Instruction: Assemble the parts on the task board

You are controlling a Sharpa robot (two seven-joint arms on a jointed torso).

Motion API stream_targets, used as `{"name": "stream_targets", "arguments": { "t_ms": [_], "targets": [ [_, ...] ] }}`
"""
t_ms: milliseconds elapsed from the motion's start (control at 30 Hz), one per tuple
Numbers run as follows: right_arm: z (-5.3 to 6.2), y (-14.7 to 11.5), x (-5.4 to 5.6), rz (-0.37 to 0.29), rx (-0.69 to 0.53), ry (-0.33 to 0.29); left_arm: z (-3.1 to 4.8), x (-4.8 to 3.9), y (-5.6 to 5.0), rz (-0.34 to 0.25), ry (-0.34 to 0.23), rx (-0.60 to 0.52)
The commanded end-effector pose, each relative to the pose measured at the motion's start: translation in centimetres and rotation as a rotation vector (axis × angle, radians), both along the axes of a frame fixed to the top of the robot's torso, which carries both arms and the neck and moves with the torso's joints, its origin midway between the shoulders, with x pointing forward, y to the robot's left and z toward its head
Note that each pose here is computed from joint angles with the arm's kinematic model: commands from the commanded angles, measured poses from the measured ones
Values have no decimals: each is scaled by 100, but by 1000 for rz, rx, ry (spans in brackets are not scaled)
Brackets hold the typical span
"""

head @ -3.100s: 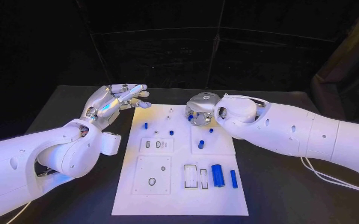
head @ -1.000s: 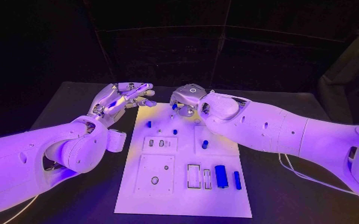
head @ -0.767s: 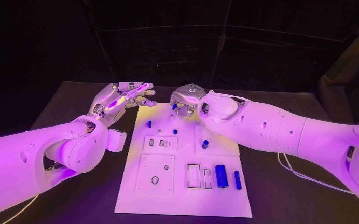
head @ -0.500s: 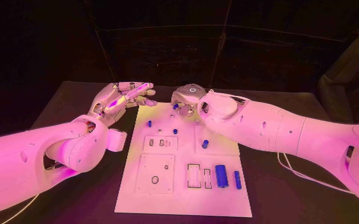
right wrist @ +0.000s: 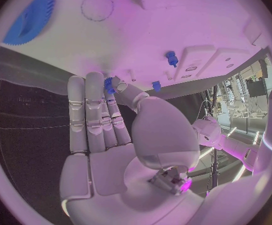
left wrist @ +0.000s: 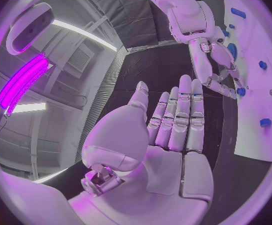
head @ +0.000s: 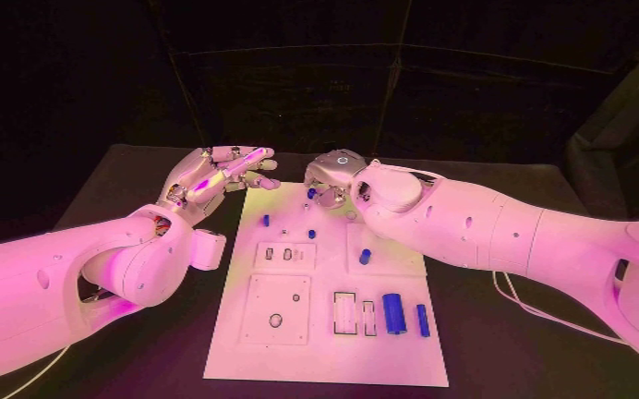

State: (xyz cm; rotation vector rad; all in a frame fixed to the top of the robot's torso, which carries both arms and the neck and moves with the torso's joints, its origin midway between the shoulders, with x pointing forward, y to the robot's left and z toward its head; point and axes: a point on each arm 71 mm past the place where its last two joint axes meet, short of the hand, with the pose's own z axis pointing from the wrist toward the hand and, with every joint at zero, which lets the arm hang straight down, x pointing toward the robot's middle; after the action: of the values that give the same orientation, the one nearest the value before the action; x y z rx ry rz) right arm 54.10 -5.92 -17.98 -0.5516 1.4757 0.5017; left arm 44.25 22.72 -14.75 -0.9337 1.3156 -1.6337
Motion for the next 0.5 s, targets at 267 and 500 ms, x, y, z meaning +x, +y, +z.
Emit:
{"name": "stream_targets", "arguments": {
  "t_ms": [267, 500],
  "targets": [
    [63, -79, -32, 12, 55, -35, 12, 0, -1, -12, -4, -2],
    [123, -417, -126, -25, 135, -26, 10, 6, 15, -10, -4, -1]
  ]
}}
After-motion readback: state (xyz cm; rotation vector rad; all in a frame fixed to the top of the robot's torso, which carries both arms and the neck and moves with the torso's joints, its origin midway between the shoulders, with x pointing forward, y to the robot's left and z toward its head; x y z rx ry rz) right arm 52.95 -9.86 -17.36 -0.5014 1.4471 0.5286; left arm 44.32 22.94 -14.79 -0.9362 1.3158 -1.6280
